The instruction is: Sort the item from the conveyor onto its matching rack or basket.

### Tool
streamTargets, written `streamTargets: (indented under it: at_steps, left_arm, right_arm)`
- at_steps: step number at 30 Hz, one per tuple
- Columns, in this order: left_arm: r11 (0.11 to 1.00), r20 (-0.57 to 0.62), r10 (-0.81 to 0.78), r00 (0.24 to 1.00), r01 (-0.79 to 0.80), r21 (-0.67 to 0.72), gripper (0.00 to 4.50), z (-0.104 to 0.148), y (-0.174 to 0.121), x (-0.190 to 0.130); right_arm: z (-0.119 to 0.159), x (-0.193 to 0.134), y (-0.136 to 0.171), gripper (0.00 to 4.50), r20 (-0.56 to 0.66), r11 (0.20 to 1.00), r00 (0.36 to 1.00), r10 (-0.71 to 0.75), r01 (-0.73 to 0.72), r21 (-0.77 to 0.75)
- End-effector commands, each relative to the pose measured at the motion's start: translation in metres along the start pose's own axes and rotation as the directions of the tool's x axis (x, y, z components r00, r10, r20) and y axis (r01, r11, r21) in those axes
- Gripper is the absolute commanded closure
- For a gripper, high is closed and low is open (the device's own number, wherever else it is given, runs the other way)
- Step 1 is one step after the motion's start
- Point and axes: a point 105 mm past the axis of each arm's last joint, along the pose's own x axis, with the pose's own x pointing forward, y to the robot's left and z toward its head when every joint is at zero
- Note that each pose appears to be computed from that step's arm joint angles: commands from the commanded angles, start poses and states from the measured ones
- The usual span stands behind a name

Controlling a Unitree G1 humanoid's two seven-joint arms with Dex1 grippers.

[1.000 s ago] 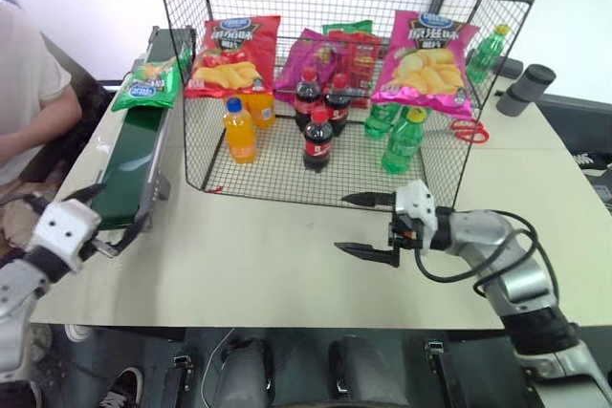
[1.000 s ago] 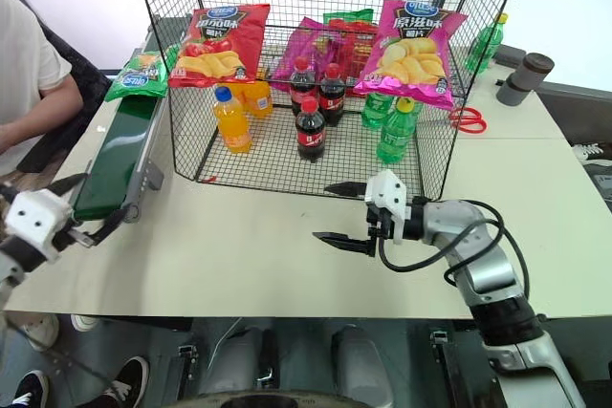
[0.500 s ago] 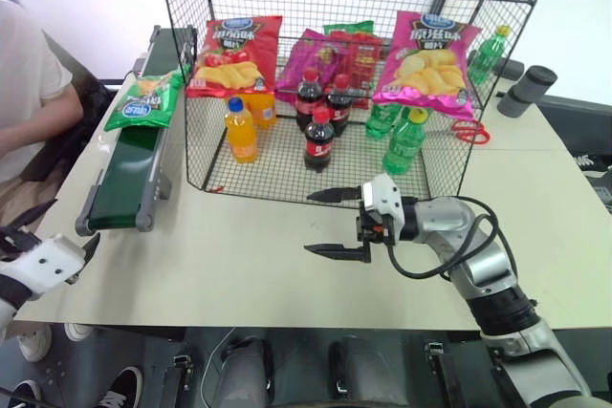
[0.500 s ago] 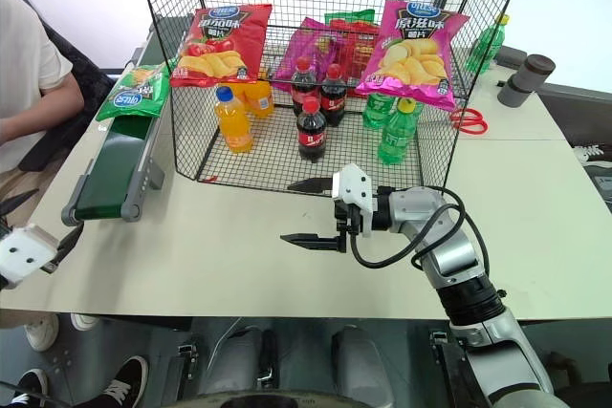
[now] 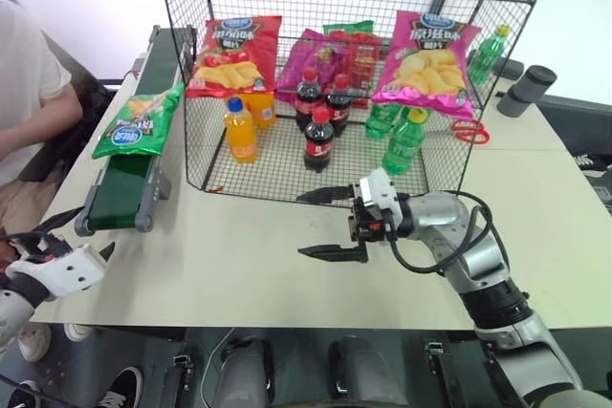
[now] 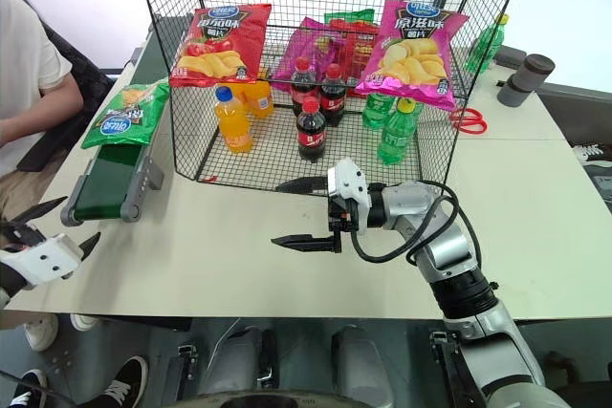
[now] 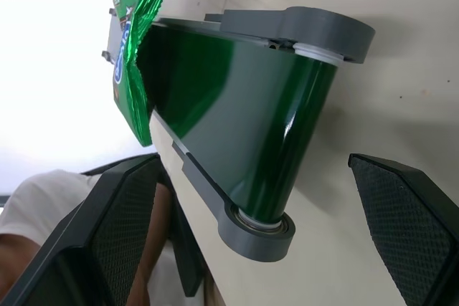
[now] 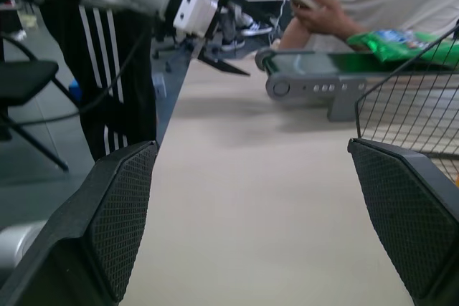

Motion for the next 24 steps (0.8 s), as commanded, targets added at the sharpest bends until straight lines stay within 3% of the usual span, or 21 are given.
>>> streamTargets:
  at_steps: [1, 3, 10, 24]
  left_arm:
    - [0.999, 0.016, 0.02, 1.0, -0.021, 0.038, 0.0, 0.0016, 0.0081, 0.0003]
    - [0.999, 0.017, 0.018, 1.0, -0.019, 0.041, 0.0, 0.0011, 0.0072, 0.0005]
    - [0.998, 0.021, 0.018, 1.0, -0.019, 0.051, 0.0, 0.0012, 0.0038, 0.0008]
    - [0.999, 0.029, 0.022, 0.999, -0.023, 0.047, 0.0, 0.0025, 0.0034, 0.007]
  right_arm:
    - [0.0091, -0.0006, -0.0076, 0.03, 0.049, 0.996, 0.997, -0.06, 0.056, 0.07]
    - [0.008, -0.0007, -0.0095, 0.03, 0.068, 0.985, 0.993, -0.093, 0.082, 0.15]
    - [0.0038, -0.0048, -0.0115, 0.03, 0.064, 0.974, 0.986, -0.151, 0.138, 0.181]
    - [0.0001, -0.0026, -0.0072, 0.03, 0.041, 0.983, 0.989, -0.141, 0.135, 0.124]
